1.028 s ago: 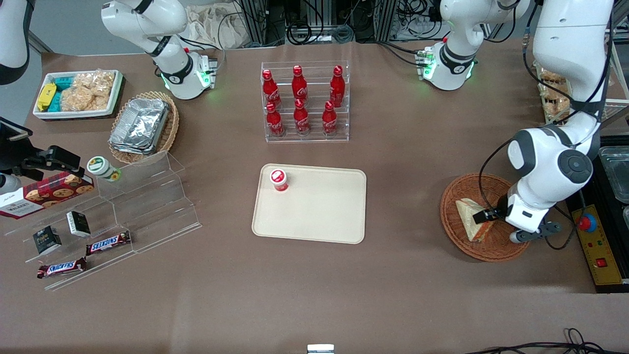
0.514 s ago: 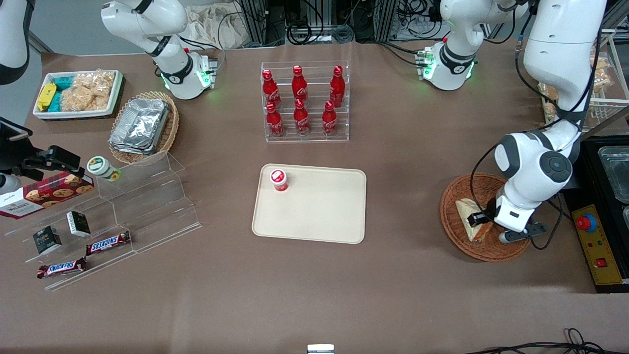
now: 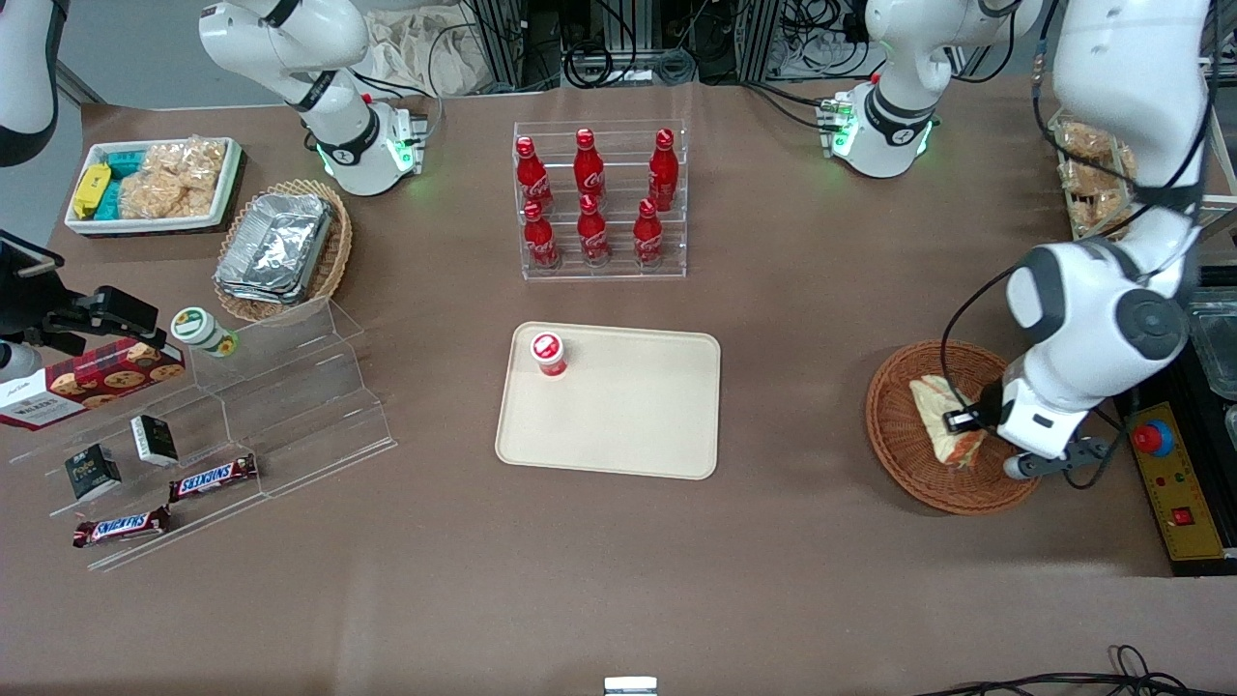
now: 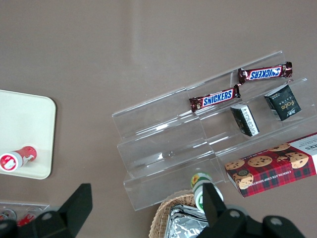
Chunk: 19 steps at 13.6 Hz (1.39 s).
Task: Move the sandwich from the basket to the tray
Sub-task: 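Lift the sandwich out of the basket with the left gripper, then carry the sandwich over the cream tray and lower it onto the tray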
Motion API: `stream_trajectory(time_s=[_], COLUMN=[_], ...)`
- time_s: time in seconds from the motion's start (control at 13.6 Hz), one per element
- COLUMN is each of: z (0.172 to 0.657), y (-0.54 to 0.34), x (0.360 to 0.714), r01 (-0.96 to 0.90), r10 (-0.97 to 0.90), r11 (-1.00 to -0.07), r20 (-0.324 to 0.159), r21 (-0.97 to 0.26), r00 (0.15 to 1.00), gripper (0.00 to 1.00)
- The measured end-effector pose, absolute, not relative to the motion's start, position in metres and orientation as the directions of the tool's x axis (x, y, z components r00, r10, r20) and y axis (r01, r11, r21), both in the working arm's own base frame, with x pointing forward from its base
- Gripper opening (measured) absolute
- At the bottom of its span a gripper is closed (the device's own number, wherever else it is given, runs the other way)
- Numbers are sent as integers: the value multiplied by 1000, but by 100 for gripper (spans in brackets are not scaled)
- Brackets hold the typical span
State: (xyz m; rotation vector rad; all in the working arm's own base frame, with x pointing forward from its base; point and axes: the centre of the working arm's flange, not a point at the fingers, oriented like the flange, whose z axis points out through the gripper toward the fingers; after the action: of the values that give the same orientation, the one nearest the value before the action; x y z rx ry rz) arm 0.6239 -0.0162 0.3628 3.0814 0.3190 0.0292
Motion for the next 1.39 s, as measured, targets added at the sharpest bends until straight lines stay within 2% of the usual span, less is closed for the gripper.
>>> stream_trajectory(time_s=[0.22,0.37,0.59,0.73,1.03,1.17,1.39], z=[475,534,594,621,617,584,509], y=[-15,-29,-66,-111,-233,-277,-319], x=[612,600,578,560,526,533,561], r01=[163,133,109,147,227,274,348], r10=[166,142,120,156,234,276,343], r11=[-986,-989,-992,-986,-971,-961,-937], r20=[-100,-152,-176,-150,-120,-112,-129], r21=[-41,-63,-69,-74,-74,-38,22], r00=[981,978,977,976,965,955,931], gripper=[21,21,21,21,17,17,17])
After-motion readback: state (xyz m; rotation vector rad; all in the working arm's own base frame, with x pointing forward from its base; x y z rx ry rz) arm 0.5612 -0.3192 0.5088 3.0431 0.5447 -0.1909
